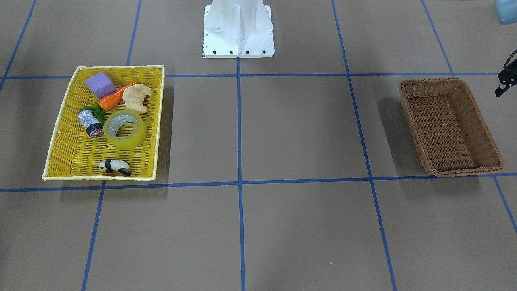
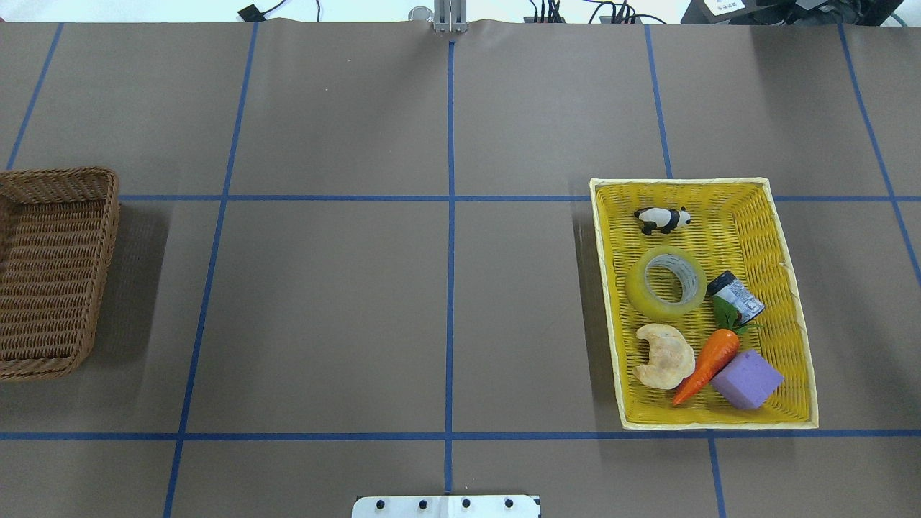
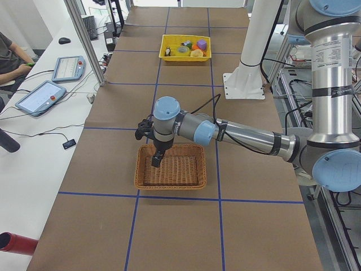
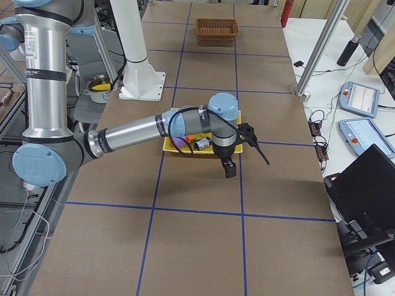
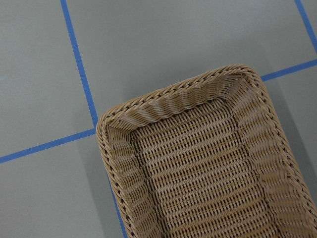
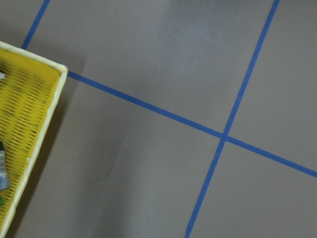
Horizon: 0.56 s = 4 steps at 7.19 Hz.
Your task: Move tape to another basket
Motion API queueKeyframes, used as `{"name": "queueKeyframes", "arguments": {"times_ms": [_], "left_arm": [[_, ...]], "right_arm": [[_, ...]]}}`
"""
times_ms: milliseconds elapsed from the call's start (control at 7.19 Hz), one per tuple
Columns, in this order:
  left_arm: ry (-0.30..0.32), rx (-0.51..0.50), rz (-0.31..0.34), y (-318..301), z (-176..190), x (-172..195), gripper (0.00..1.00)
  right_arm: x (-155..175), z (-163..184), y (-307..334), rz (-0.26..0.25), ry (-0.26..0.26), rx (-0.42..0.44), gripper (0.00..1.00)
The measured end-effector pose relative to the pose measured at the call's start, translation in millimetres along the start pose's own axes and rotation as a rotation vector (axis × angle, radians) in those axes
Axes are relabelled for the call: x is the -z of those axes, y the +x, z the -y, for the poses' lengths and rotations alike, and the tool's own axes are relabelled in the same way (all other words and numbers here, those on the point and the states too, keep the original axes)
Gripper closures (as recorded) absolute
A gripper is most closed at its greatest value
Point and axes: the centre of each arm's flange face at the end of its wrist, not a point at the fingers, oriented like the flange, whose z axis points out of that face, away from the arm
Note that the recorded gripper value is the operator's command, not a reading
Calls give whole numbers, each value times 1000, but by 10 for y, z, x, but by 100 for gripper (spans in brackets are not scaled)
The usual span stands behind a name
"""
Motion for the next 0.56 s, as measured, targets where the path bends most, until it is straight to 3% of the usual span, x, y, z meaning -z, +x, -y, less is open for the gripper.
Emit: {"name": "queueKeyframes", "arguments": {"times_ms": [556], "left_arm": [[6, -4, -1, 20, 41, 13, 2]], "right_arm": [[-161, -61, 80, 18, 95, 90, 0]]}}
